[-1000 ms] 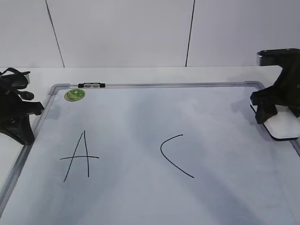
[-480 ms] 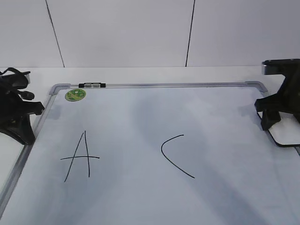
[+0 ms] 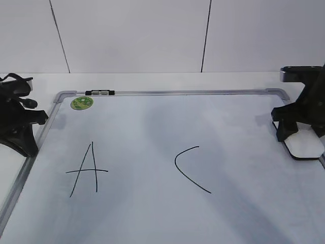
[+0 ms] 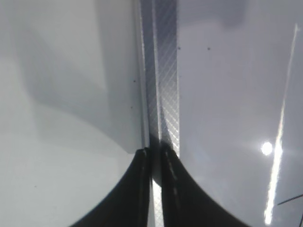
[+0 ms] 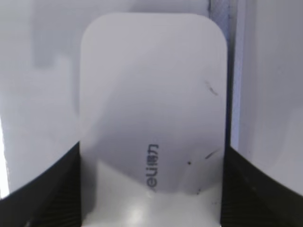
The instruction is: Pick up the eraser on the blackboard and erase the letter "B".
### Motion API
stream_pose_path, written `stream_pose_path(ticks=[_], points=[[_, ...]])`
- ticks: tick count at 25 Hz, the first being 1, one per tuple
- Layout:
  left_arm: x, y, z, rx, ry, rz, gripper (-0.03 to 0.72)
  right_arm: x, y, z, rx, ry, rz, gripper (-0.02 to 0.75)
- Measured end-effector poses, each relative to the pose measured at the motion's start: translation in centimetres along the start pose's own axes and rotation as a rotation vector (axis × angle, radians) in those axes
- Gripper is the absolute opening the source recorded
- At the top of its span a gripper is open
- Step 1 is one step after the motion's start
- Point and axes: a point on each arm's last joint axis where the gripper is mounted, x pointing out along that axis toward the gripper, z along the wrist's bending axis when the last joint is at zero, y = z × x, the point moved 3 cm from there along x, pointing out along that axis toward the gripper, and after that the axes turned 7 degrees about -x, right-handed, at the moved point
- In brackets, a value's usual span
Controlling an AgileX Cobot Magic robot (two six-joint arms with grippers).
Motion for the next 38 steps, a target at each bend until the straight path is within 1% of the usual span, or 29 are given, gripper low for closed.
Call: stream_pose_path(ticks=[18,24,31,38], points=[[0.0,0.0,-0.01,-0.001,0.001,0.0,0.017,0.39,0.01,-0.07,-0.013,0.001,0.006,0.548],[0.0,0.0,-0.01,-0.001,0.001,0.0,0.017,0.49,0.13,-0.01,-0.002,-0.005,0.022,0.581],[0.0,0.02,-0.02,-0.001,0.001,0.002,0.017,0.61,0.45,0.02,0.0,-0.008,0.058,0.582],[0.0,0.02,-0.04,-0.002,0.003,0.002,0.017,0.61,0.5,0.03,0.0,-0.009,0.062,0.582]])
